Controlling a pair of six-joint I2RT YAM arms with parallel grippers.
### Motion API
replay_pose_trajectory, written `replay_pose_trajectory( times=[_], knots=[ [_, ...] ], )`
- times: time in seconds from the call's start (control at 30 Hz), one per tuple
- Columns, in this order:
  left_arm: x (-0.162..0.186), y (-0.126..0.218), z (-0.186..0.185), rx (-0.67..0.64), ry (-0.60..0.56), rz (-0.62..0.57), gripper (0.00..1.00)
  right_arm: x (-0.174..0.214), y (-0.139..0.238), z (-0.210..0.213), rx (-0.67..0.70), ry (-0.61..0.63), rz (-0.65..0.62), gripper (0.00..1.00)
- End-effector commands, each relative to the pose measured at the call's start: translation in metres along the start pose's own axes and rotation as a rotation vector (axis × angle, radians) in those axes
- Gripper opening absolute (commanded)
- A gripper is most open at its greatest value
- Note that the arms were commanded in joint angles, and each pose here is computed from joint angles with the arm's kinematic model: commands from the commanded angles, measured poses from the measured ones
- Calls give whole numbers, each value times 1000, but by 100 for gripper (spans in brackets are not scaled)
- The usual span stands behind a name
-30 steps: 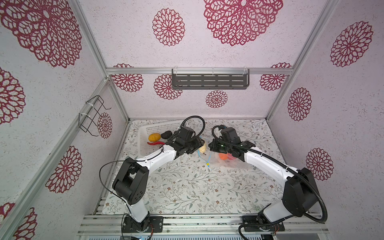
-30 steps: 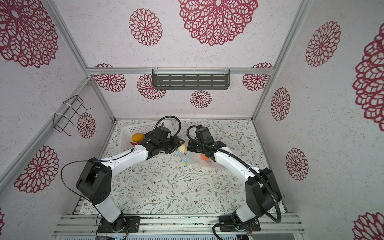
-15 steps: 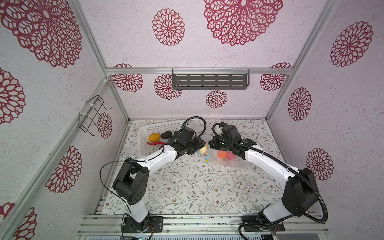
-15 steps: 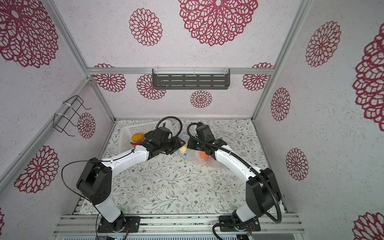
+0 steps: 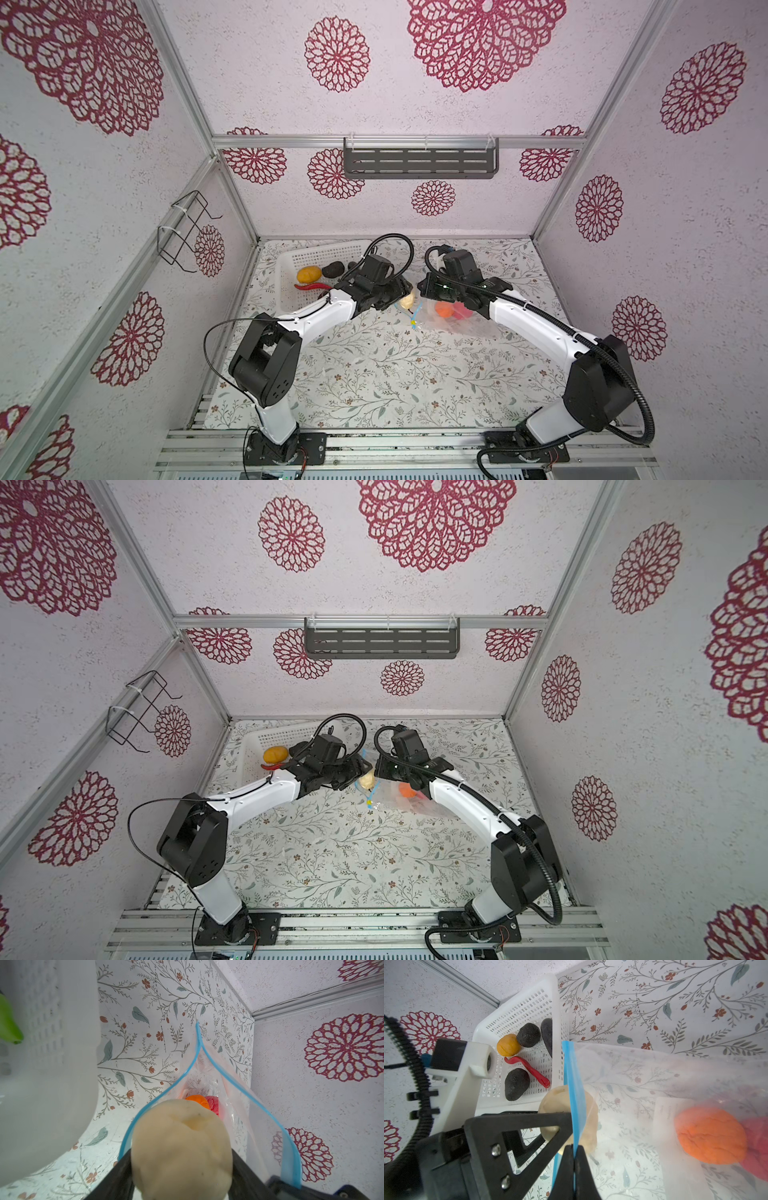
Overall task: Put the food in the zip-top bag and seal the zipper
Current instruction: 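Lower the cream ball into the bag beside the right gripper, then open the left gripper and withdraw it from the bag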
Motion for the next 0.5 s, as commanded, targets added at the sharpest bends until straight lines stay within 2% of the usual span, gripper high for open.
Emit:
replay_pose_trajectory(
  times=[0.0,0.23,0.47],
  knots=[
    [0,-2,-7,14,-20,-5,69,-11,5,3,-13,15,-32,0],
    [0,-1,-9,23,-26,-7,74,-11,6,3,-14,14,-32,0],
    [0,-1,-10,25,-28,-5,74,-10,7,2,-13,11,-34,0]
  ],
)
Point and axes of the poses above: each gripper's point midway between its finger pads, its own y axis back along the fingers, its own z axis along the line the jaws close on, x = y × z, the point moved 7 cm from there along y, back along the fingers, and after that the axes turned 6 degrees about y, right-handed, at the moved point
